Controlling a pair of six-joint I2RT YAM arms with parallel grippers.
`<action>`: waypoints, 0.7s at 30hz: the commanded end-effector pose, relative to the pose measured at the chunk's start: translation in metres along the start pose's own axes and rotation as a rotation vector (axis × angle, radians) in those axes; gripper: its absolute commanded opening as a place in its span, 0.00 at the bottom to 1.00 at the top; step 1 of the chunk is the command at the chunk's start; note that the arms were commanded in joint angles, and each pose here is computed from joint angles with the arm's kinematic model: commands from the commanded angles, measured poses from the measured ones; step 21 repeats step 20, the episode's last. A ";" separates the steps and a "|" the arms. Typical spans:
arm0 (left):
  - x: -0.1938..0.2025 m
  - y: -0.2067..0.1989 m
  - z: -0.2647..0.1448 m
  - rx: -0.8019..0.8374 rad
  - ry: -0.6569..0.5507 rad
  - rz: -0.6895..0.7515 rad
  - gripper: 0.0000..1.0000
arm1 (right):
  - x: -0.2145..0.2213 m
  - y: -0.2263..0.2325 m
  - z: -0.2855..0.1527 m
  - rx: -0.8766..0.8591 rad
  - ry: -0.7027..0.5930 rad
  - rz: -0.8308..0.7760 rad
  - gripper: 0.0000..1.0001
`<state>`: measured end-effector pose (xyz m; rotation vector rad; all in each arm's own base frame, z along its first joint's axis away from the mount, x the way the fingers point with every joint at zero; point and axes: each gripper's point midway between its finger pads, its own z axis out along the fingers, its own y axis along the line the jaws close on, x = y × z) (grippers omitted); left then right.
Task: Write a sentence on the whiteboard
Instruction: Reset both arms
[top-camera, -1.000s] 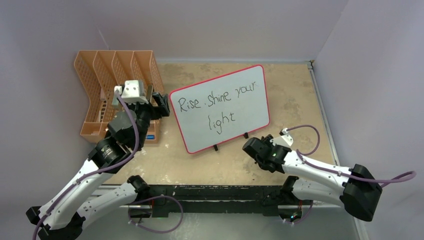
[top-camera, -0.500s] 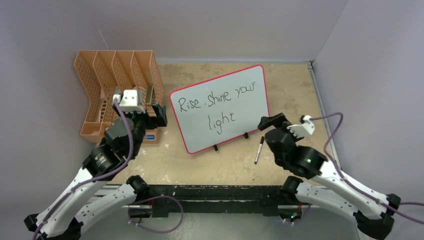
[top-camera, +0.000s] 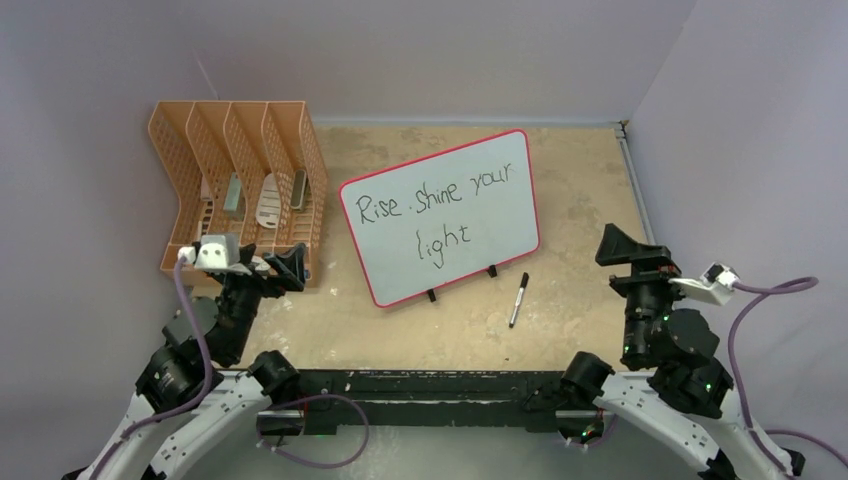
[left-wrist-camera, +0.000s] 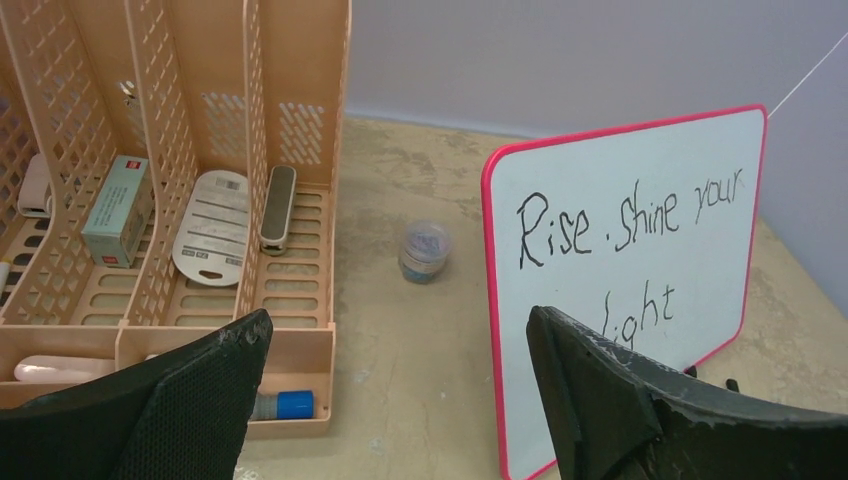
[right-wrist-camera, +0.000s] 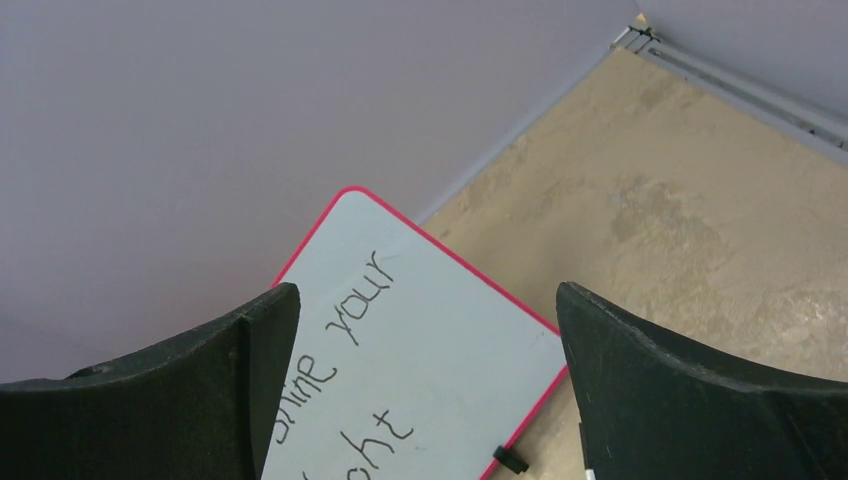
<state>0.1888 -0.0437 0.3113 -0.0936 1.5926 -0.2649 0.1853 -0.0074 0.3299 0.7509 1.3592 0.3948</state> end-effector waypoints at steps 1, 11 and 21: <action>-0.009 0.005 -0.007 0.006 -0.072 -0.046 0.96 | -0.014 -0.001 -0.001 -0.020 -0.057 -0.026 0.99; -0.010 0.008 -0.009 0.003 -0.094 -0.057 0.97 | -0.009 0.001 0.002 -0.012 -0.050 -0.053 0.99; -0.010 0.009 -0.009 -0.001 -0.099 -0.067 0.98 | -0.012 -0.001 0.000 -0.016 -0.055 -0.036 0.99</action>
